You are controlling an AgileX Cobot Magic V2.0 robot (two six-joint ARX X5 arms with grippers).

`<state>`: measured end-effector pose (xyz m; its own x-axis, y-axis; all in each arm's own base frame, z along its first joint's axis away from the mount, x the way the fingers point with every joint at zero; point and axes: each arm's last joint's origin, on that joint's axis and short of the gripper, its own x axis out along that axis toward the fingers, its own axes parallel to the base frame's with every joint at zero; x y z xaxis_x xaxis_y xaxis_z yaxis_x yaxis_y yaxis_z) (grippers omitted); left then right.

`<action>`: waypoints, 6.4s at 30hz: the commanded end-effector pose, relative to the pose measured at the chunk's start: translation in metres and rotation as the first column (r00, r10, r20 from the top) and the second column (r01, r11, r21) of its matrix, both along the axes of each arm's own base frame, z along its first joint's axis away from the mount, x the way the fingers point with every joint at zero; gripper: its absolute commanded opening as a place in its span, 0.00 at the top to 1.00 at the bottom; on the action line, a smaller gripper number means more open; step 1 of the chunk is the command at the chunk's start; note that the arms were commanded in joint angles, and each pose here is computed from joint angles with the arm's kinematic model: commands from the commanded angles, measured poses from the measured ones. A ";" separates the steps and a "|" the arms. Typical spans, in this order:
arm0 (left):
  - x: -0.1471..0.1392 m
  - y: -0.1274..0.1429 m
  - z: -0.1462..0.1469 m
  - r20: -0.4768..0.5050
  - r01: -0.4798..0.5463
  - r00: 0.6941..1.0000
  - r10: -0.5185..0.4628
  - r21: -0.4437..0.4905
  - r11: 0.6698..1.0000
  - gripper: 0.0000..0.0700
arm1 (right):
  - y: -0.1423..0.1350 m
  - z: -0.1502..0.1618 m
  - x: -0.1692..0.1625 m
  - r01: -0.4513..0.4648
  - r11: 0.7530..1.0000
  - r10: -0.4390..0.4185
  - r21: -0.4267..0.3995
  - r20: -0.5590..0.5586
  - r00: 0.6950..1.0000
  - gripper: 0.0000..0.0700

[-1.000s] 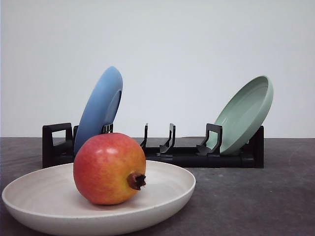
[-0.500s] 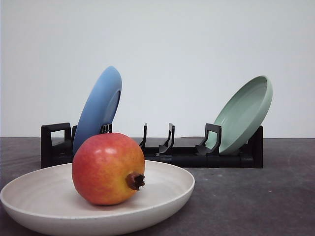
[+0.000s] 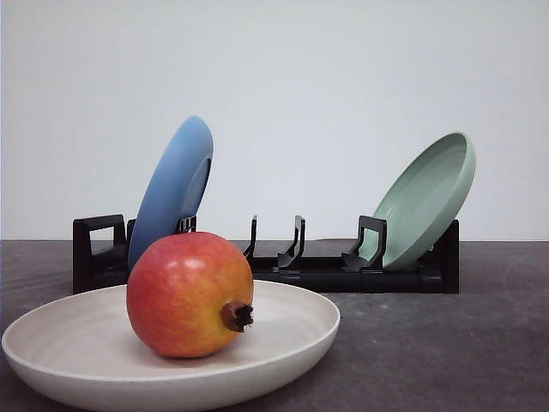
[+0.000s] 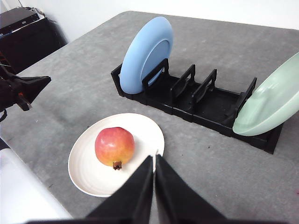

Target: Place pomegranate in white plate

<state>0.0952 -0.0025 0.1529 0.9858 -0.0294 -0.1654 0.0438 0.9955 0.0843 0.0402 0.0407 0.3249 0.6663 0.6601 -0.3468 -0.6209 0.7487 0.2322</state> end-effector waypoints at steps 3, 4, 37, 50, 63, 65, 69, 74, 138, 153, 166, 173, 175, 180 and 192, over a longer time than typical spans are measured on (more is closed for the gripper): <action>0.000 0.000 -0.004 -0.012 0.005 1.000 -0.005 0.004 1.000 1.00 | 0.000 0.004 -0.001 -0.010 1.000 0.010 0.006 0.020 1.000 1.00; 0.000 0.000 -0.004 -0.012 0.005 1.000 -0.005 0.004 1.000 1.00 | 0.000 0.004 -0.001 -0.010 1.000 0.010 0.007 0.020 1.000 1.00; 0.000 0.000 -0.004 -0.012 0.005 1.000 -0.005 0.004 1.000 1.00 | -0.029 -0.144 0.062 0.592 0.806 -0.531 0.007 0.452 0.717 1.00; 0.000 0.000 -0.004 -0.012 0.005 1.000 -0.005 0.004 1.000 1.00 | -0.036 -0.173 0.056 0.637 0.767 -0.577 -0.083 0.346 0.740 1.00; 0.000 0.000 -0.004 -0.012 0.005 1.000 -0.005 0.004 1.000 1.00 | -0.036 -0.175 0.056 0.645 0.762 -0.606 -0.052 0.293 0.740 1.00; 0.000 0.000 -0.004 -0.012 0.005 1.000 -0.005 0.004 1.000 1.00 | -0.036 -0.175 0.056 0.646 0.762 -0.609 -0.046 0.288 0.739 1.00; 0.000 0.000 -0.004 -0.012 0.005 1.000 -0.005 0.004 1.000 1.00 | -0.037 -0.175 0.056 0.654 0.755 -0.617 -0.045 0.288 0.732 1.00; 0.000 0.000 -0.004 -0.012 0.005 1.000 -0.005 0.004 1.000 1.00 | -0.039 -0.175 0.056 0.669 0.741 -0.632 -0.045 0.289 0.719 1.00; 0.000 -0.001 -0.004 -0.012 0.011 1.000 -0.011 0.004 1.000 1.00 | -0.040 -0.173 0.056 0.672 0.740 -0.634 -0.031 0.303 0.712 1.00; 0.000 -0.001 -0.004 -0.012 0.011 1.000 -0.011 0.004 1.000 1.00 | -0.040 -0.173 0.056 0.672 0.740 -0.634 -0.031 0.303 0.712 1.00; 0.000 -0.001 -0.004 -0.012 0.011 1.000 -0.011 0.004 1.000 1.00 | -0.040 -0.173 0.056 0.672 0.740 -0.634 -0.031 0.303 0.712 1.00; 0.000 -0.001 -0.004 -0.012 0.011 1.000 -0.011 0.004 1.000 1.00 | -0.040 -0.173 0.056 0.672 0.740 -0.634 -0.031 0.303 0.712 1.00; 0.000 -0.001 -0.004 -0.012 0.011 1.000 -0.011 0.004 1.000 1.00 | -0.040 -0.173 0.056 0.672 0.740 -0.634 -0.031 0.303 0.712 1.00; 0.000 -0.001 -0.004 -0.012 0.011 1.000 -0.011 0.004 1.000 1.00 | -0.040 -0.173 0.056 0.672 0.740 -0.634 -0.031 0.303 0.712 1.00; 0.000 -0.001 -0.004 -0.012 0.011 1.000 -0.011 0.004 1.000 1.00 | -0.040 -0.173 0.056 0.672 0.740 -0.634 -0.031 0.303 0.712 1.00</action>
